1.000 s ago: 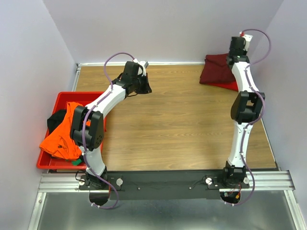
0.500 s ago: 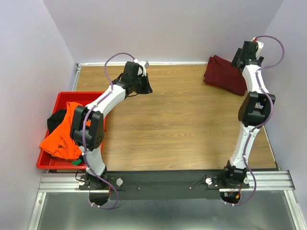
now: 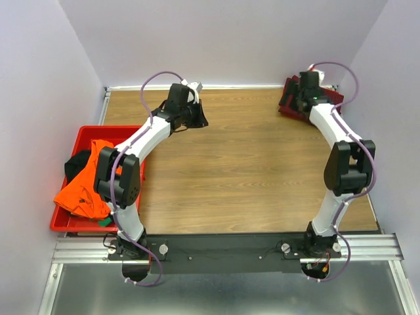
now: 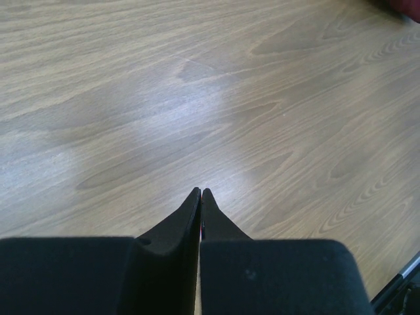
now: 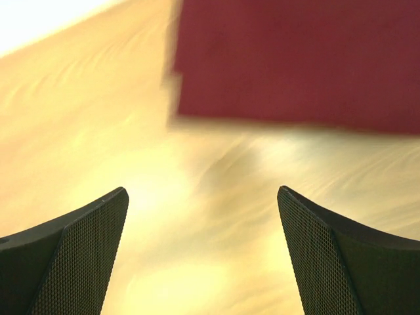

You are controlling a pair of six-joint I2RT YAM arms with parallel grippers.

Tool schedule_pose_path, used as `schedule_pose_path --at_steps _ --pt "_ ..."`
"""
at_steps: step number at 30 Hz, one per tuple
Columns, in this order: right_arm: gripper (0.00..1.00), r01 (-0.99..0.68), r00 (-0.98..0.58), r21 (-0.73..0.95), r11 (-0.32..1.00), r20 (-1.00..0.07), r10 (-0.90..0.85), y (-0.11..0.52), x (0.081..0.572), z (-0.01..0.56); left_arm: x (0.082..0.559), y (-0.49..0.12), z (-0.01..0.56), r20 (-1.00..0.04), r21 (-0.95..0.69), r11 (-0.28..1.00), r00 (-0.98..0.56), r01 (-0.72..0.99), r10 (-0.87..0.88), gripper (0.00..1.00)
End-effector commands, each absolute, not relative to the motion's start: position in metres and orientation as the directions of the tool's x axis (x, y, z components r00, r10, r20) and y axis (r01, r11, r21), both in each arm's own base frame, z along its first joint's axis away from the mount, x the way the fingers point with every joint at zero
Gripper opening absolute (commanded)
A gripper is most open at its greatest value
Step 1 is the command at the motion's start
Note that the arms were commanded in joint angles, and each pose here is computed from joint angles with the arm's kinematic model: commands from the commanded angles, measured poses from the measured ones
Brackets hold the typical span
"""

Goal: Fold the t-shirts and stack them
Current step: Reset both grippers

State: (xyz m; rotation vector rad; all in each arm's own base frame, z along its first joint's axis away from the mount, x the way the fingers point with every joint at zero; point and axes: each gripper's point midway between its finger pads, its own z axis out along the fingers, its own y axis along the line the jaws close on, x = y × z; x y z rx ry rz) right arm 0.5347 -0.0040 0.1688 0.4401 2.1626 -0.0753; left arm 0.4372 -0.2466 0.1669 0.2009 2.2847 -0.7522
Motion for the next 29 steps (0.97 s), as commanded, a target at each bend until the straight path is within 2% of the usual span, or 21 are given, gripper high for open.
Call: schedule_pose_path --at_steps 1,4,9,15,29 --pt "1.0 0.224 -0.496 0.239 0.945 -0.807 0.322 0.05 0.505 0.192 0.432 -0.24 0.199 -0.723 -0.45 0.821 -0.684 0.351 -0.104 0.09" --pt "1.0 0.139 -0.48 0.315 0.939 -0.808 0.342 0.078 0.47 0.201 0.426 -0.235 0.198 -0.725 -0.449 0.827 -0.679 0.339 -0.116 0.09" --pt "1.0 0.095 -0.472 0.366 0.926 -0.802 0.366 0.079 0.41 0.205 0.413 -0.225 0.2 -0.736 -0.439 0.84 -0.664 0.32 -0.132 0.09" --pt "1.0 0.097 -0.461 0.38 0.92 -0.802 0.38 0.072 0.37 0.199 0.393 -0.207 0.202 -0.76 -0.421 0.86 -0.63 0.289 -0.161 0.09" --pt "1.0 0.11 -0.443 0.404 0.908 -0.798 0.409 0.072 0.37 0.205 0.378 -0.195 0.212 -0.789 -0.394 0.873 -0.593 0.288 -0.161 0.1"
